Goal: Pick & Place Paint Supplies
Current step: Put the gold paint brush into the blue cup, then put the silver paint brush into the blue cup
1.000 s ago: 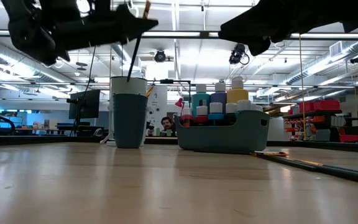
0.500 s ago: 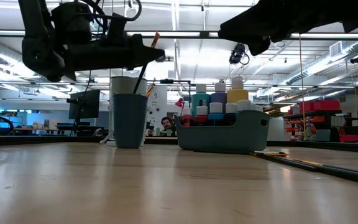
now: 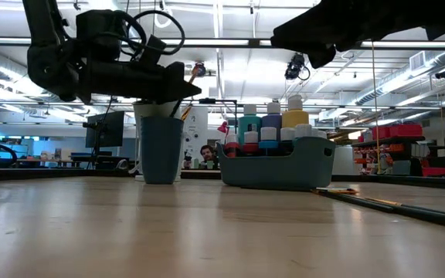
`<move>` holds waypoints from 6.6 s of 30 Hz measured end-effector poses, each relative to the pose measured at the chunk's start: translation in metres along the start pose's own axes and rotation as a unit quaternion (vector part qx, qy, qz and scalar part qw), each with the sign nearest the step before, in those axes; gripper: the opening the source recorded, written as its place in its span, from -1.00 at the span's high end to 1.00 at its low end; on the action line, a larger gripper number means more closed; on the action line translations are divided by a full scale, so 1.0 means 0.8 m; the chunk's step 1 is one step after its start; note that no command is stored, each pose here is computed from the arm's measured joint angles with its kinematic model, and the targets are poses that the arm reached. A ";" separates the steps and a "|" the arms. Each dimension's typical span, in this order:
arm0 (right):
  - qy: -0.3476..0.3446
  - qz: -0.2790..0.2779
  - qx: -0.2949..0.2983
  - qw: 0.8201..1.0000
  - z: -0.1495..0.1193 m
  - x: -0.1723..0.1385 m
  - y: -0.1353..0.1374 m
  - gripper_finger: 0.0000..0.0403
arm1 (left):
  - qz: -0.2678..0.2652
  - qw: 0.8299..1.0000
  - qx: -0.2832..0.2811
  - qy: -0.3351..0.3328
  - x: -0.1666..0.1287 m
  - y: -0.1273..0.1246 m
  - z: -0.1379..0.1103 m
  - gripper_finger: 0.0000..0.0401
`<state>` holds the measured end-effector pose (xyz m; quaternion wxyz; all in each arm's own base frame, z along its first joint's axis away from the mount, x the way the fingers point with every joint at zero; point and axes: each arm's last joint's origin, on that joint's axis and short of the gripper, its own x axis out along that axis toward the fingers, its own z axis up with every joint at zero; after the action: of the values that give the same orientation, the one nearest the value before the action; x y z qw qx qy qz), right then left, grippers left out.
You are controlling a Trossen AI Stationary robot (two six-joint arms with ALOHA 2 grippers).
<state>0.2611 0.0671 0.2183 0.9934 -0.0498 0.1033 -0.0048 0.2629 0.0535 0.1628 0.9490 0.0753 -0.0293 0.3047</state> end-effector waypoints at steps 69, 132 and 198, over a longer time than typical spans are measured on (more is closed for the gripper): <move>0.194 -0.025 0.031 0.980 -0.048 -0.012 0.006 0.46 | -0.269 0.961 -0.014 0.061 -0.084 -0.116 -0.001 0.29; 0.305 -0.079 0.067 0.947 -0.147 -0.053 -0.021 0.15 | -0.221 0.973 0.024 0.055 -0.059 -0.092 -0.006 0.30; 0.286 0.033 -0.166 0.943 -0.013 0.026 0.000 0.98 | -0.297 0.941 -0.135 0.088 -0.055 -0.090 -0.006 0.30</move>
<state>0.2791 0.0657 0.2041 0.8993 -0.2068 0.3841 0.0309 0.2693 -0.0291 0.1450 0.9965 -0.0750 0.0374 0.0075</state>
